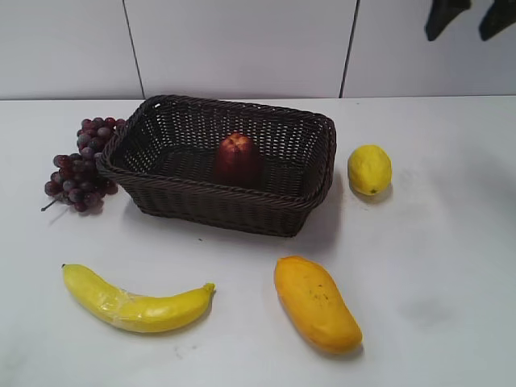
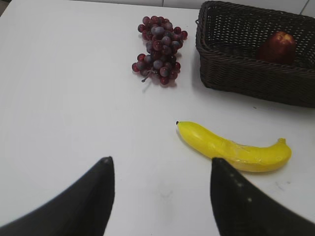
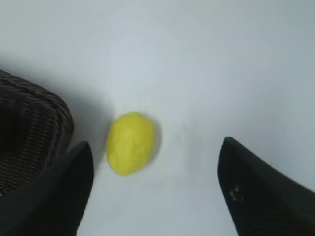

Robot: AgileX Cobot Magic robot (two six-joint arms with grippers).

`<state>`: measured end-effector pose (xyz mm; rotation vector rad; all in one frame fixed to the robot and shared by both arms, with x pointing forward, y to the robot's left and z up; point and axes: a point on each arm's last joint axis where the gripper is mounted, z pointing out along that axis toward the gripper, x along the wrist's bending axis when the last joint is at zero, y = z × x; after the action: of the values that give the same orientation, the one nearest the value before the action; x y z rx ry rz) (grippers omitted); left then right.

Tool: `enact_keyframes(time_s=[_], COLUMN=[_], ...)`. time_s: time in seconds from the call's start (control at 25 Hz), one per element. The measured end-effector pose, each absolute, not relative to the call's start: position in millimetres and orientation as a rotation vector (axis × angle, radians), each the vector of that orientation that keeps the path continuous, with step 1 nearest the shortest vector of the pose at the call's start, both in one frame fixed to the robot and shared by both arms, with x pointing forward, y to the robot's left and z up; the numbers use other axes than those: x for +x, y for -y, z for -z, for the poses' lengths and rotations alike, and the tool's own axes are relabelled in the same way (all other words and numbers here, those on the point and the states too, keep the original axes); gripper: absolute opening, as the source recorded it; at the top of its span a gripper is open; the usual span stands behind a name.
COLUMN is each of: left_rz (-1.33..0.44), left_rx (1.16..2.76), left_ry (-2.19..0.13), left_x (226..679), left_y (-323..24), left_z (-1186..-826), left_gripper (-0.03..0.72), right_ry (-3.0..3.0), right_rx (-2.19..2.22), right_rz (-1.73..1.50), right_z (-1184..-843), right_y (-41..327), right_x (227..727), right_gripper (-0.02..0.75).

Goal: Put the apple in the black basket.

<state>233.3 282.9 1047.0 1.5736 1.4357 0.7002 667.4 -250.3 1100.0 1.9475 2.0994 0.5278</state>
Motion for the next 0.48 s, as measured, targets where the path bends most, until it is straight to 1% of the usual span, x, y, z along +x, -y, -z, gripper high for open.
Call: enact_keyframes(time_s=[0.08, 0.16, 0.48], left_rz=[-0.7, -0.7, -0.7], left_rx=[1.574, 1.574, 1.574], left_ry=[-1.436, -1.436, -1.436], left_x=[233, 233, 233], left_y=[-283, -283, -283], left_z=[-1047, -1047, -1047], left_gripper=[0.462, 0.462, 0.462], right_ry=[-2.075, -2.075, -2.129], right_rx=[1.976, 2.001, 2.023], right_rz=[-0.492, -0.44, -0.319], right_z=[-1103, -1100, -1096], right_y=[269, 279, 286], right_x=[654, 639, 559], right_gripper=[0.593, 0.593, 0.593])
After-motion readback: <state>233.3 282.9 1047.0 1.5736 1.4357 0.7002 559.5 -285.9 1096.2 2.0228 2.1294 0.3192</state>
